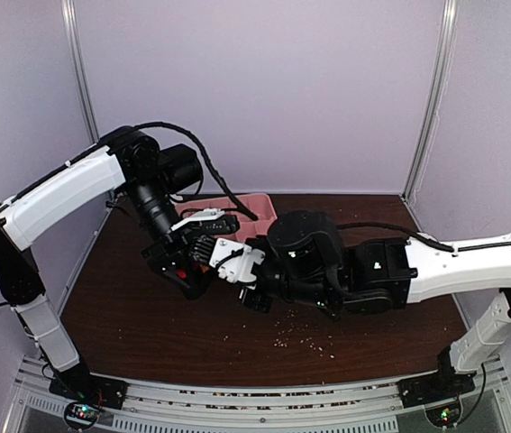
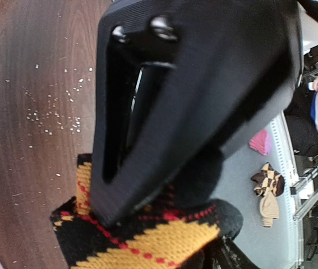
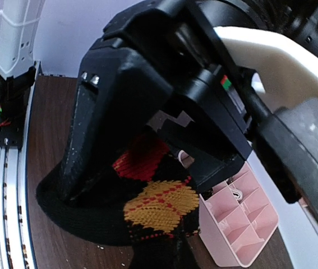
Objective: Roll the socks
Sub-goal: Roll the sock.
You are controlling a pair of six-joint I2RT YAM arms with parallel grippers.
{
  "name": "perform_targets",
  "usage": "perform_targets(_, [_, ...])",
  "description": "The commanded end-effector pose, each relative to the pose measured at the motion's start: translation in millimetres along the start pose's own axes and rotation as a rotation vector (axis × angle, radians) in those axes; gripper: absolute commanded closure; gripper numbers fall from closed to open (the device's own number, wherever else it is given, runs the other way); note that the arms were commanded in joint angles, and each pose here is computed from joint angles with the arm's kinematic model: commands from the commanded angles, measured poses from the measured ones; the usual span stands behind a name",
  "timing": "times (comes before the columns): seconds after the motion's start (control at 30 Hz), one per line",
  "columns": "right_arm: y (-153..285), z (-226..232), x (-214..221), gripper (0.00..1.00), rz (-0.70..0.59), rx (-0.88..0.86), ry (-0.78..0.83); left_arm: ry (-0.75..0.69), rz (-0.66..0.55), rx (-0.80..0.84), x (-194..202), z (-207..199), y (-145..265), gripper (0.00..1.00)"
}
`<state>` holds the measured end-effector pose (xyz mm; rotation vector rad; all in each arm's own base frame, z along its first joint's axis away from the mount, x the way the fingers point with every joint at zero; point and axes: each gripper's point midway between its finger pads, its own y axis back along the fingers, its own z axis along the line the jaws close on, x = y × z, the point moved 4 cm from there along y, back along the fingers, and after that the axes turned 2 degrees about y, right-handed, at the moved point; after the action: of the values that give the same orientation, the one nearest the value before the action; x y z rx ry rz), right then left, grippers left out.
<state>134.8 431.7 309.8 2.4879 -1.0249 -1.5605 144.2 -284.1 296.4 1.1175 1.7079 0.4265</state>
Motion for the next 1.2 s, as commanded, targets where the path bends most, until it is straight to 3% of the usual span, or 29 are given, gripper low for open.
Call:
perform_targets(0.0, [3.9, -18.2, 12.1, 1.00, -0.012, 0.088, -0.216, -0.108, -0.056, -0.025, -10.4, -22.6, 17.4, 0.49])
perform_targets(0.1, [6.6, -16.6, 7.7, 1.00, -0.067, 0.057, -0.301, -0.140, -0.066, -0.050, -12.3, -22.0, 19.6, 0.55])
perform_targets(0.3, [7.7, -17.9, 7.9, 1.00, -0.131, -0.008, -0.480, -0.189, -0.049, -0.202, -11.6, -13.3, 29.6, 0.55])
perform_targets(0.5, [13.3, -23.6, 2.6, 1.00, -0.271, -0.100, -0.705, -0.237, -0.119, -0.357, -21.0, -6.3, 41.9, 0.59])
perform_targets(0.8, [27.2, -31.7, -12.8, 1.00, -0.547, -0.135, -0.864, -0.174, -0.157, -0.168, -21.0, -12.7, 24.3, 0.76])
perform_targets(0.97, [36.7, -36.4, -18.0, 1.00, -0.691, -0.134, -0.894, -0.128, -0.268, -0.150, -28.8, -8.0, 42.2, 1.00])
perform_targets(1.1, [31.3, -33.1, -21.4, 1.00, -0.694, -0.155, -0.893, -0.096, -0.390, -0.078, -35.6, -10.6, 61.5, 1.00])
perform_targets(1.17, [30.3, -34.5, -17.7, 0.85, -0.694, -0.137, -0.915, -0.087, -0.431, -0.050, -37.2, -11.7, 67.7, 1.00])
